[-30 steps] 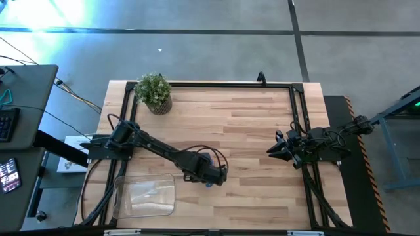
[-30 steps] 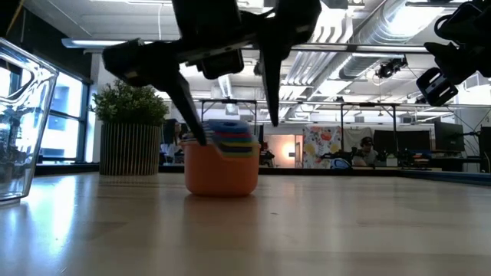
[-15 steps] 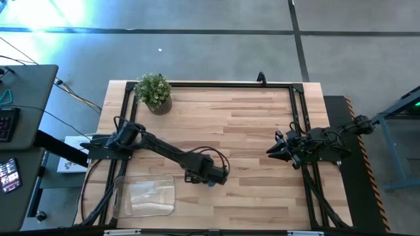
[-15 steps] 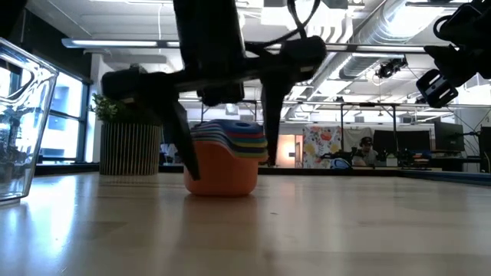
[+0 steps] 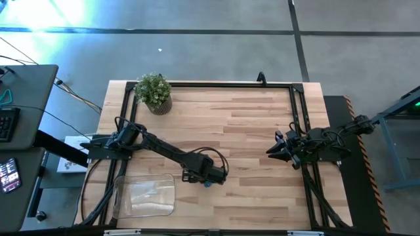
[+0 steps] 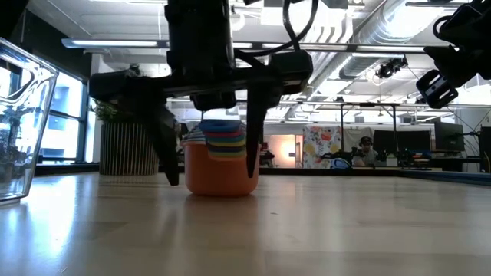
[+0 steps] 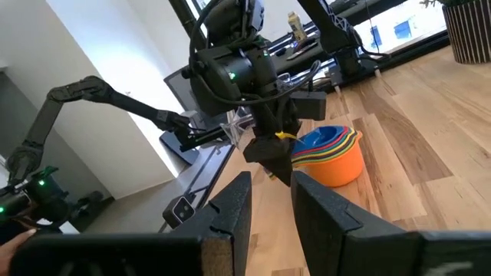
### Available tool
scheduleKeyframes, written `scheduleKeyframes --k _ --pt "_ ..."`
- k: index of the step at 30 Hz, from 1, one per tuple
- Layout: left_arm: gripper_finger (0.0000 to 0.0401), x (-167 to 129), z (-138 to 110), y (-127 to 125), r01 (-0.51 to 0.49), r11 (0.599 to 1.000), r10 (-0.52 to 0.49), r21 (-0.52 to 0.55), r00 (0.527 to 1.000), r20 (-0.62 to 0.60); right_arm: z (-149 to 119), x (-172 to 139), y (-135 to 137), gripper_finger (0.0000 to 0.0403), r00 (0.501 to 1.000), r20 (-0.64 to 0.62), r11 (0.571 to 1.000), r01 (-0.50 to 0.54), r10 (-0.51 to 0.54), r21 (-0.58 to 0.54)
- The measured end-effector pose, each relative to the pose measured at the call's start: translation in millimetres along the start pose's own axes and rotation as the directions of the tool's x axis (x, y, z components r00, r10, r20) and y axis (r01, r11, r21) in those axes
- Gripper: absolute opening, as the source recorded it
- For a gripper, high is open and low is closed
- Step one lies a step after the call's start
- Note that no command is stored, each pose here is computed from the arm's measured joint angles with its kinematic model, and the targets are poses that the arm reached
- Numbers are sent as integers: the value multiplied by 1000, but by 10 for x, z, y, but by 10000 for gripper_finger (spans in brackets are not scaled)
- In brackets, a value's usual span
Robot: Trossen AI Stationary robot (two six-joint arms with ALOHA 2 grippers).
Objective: Nest measuring cups in basket
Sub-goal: Put the nested measuring cups into the transparent bin
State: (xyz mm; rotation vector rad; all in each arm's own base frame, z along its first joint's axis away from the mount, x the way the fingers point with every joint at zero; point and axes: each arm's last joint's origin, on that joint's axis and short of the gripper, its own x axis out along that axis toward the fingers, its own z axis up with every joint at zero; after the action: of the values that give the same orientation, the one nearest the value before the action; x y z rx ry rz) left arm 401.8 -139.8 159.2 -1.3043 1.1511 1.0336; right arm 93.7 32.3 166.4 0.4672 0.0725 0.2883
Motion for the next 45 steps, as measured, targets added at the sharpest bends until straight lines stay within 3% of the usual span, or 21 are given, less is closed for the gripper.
scheduleKeyframes --k 6,19,45 --pt "257 22 11 33 -22 999 21 33 1000 15 0 0 0 87 1000 0 1000 0 0 0" --pt "133 21 24 64 -53 996 50 78 998 39 0 0 0 87 1000 0 1000 0 0 0" --pt "124 17 -14 75 -54 981 48 187 998 39 0 0 0 87 1000 0 1000 0 0 0"
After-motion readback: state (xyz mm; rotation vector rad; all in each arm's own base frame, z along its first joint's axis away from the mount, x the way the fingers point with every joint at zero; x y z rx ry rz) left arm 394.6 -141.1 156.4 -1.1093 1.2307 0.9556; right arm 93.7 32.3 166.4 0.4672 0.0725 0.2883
